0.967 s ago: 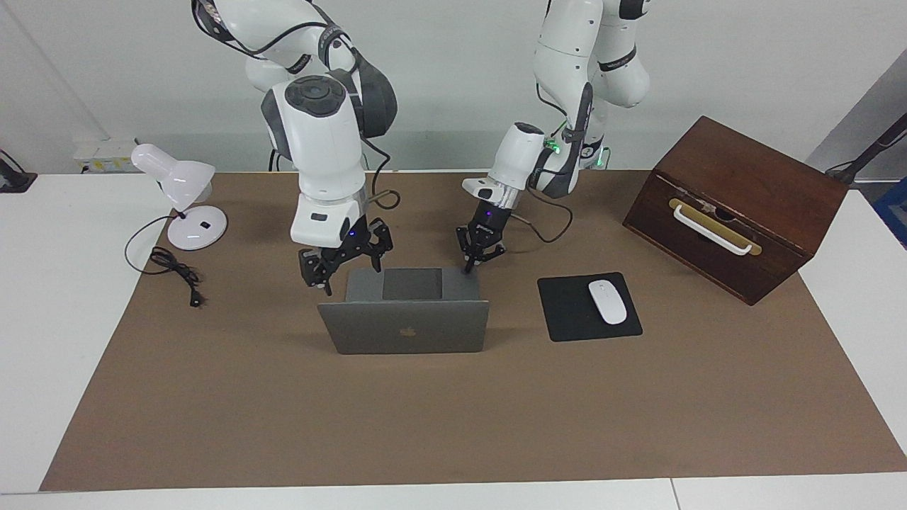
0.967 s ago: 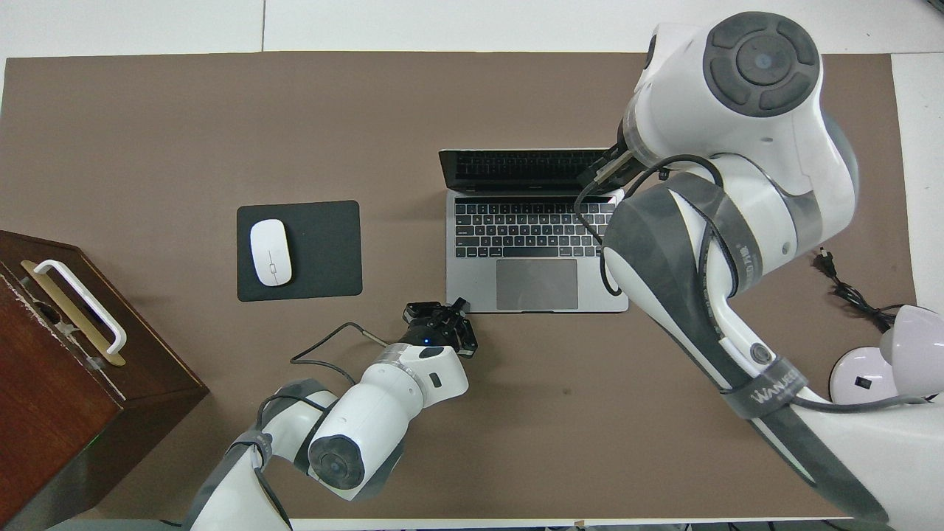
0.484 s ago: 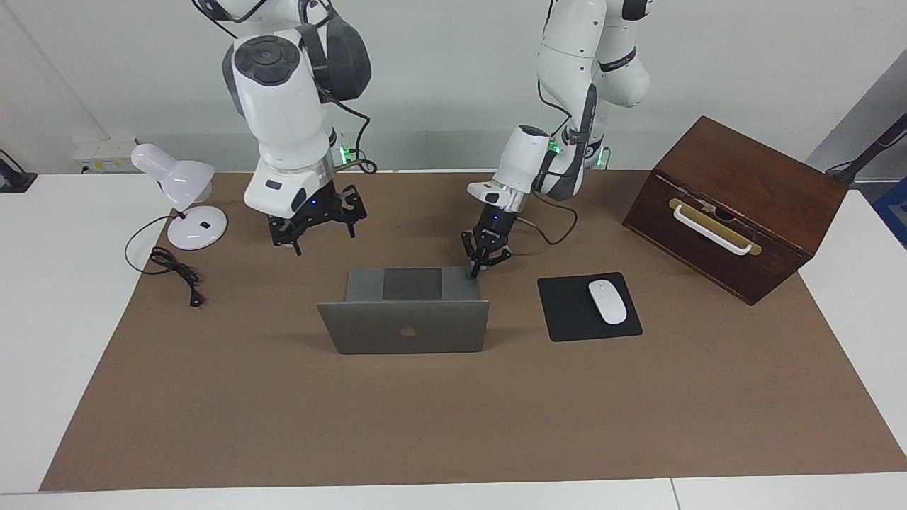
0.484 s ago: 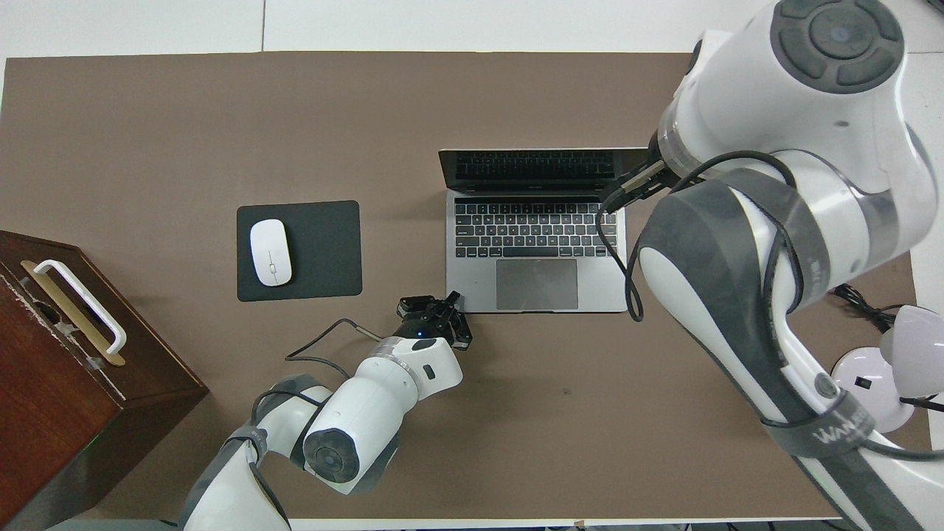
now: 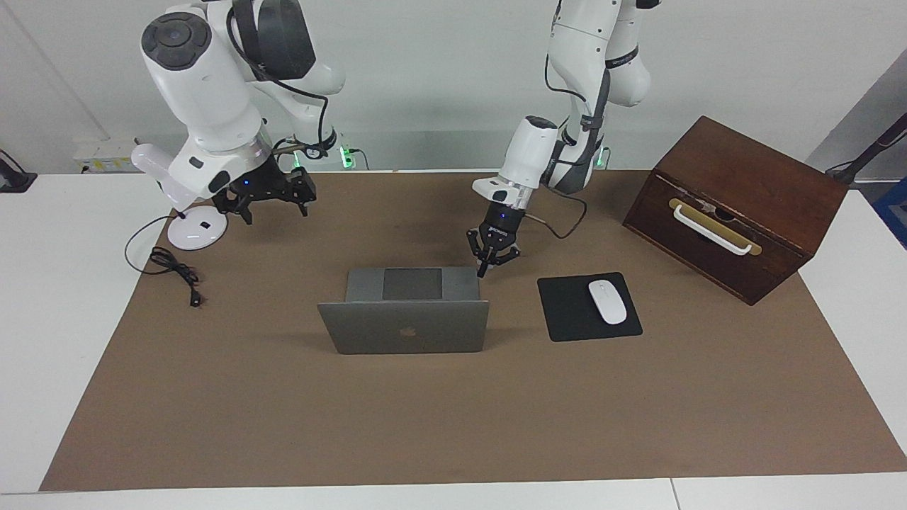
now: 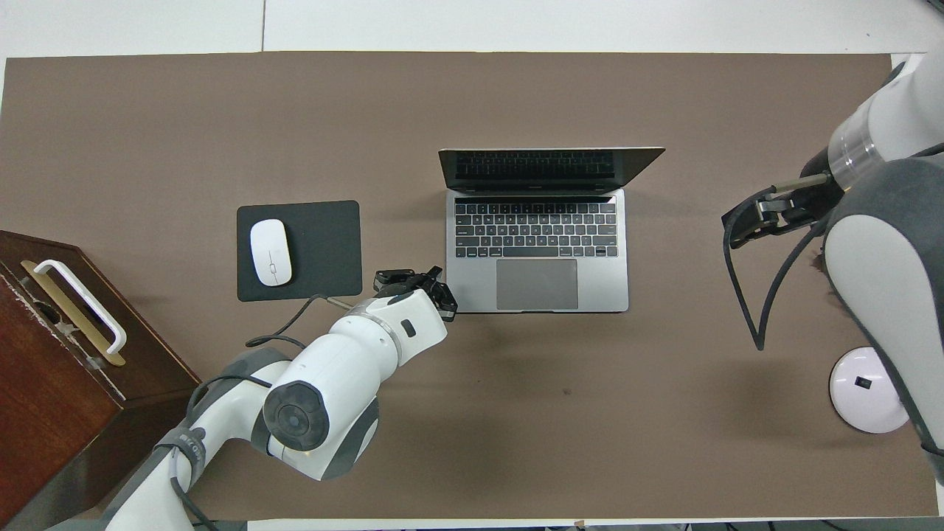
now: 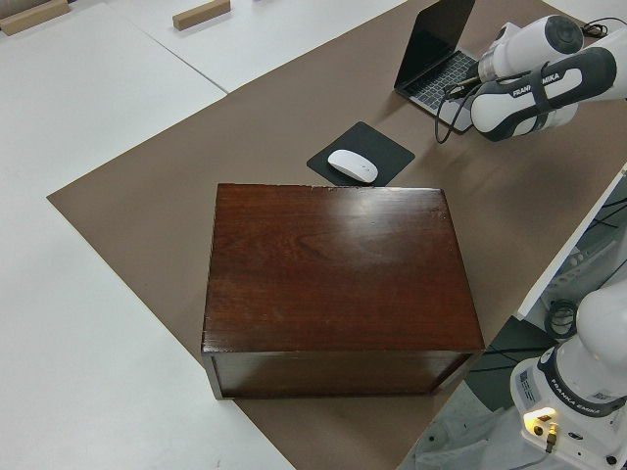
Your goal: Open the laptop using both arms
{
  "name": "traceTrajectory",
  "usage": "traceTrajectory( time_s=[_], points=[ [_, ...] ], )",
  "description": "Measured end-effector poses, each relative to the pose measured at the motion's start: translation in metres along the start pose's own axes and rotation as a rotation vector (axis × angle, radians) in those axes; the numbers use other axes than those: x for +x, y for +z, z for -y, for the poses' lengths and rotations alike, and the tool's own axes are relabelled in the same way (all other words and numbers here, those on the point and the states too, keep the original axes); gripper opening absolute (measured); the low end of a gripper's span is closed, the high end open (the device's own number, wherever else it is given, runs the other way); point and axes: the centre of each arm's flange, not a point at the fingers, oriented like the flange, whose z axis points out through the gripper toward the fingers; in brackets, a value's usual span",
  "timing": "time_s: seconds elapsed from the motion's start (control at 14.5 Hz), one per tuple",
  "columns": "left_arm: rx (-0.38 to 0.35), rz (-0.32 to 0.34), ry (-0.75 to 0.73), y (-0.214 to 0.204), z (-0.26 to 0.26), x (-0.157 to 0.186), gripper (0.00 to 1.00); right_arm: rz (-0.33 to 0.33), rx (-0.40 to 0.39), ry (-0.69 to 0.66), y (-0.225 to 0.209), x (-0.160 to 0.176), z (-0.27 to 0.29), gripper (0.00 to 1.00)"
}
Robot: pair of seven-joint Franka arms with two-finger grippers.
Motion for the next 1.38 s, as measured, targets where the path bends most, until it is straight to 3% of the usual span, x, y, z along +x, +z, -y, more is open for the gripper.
traceTrajectory(
  time_s=[0.48,0.76,1.11,1.38],
  points=[
    [0.017,0.181,-0.083,-0.071,0.036,0.060,0.01,0.053,0.008,0.083,0.002,-0.010,-0.009,1.00],
    [0.035,0.239,-0.143,-0.114,0.069,0.087,0.42,0.076,0.041,0.118,0.001,-0.019,-0.025,1.00],
    [0.075,0.297,-0.249,-0.152,0.130,0.085,0.99,0.068,0.039,0.117,-0.004,-0.030,-0.023,1.00],
    [0.098,0.322,-0.322,-0.184,0.168,0.081,1.00,0.029,0.041,0.117,-0.007,-0.029,-0.022,1.00]
  ],
)
